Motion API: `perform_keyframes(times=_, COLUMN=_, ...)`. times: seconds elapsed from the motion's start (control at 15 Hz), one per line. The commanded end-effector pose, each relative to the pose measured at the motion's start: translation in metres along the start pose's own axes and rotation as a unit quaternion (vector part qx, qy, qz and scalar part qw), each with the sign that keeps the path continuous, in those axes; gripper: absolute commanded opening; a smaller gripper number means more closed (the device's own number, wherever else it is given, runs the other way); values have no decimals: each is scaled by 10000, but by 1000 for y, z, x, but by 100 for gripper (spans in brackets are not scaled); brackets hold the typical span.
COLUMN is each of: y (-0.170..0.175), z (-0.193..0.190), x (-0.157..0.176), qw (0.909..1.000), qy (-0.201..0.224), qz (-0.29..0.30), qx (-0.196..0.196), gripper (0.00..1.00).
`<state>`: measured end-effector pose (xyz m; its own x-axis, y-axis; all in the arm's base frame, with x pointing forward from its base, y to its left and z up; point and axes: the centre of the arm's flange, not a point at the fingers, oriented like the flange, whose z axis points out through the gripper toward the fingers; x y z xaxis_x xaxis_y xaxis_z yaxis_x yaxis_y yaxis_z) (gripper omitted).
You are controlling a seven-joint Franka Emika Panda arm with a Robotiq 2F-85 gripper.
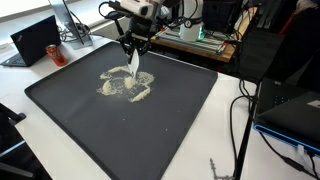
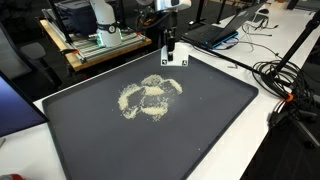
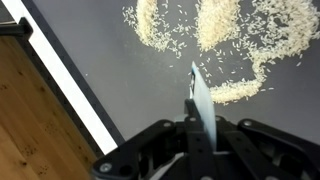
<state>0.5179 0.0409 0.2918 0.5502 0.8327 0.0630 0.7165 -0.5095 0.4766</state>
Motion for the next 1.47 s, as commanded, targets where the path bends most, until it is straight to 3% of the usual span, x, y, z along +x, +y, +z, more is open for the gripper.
perform_keyframes(times=0.0, y=-30, z=-10, x=21, qw=9996, qy=-250, qz=-98, qx=-96, gripper=1)
perform_keyframes(times=0.73, y=-87, z=-12, x=57, qw=9906, qy=-1331, qz=-321, qx=10, gripper=1)
perform_keyframes(times=1.4, y=-106, z=-20, x=68, qw=9916, qy=-643, qz=-1086, qx=-269, gripper=1)
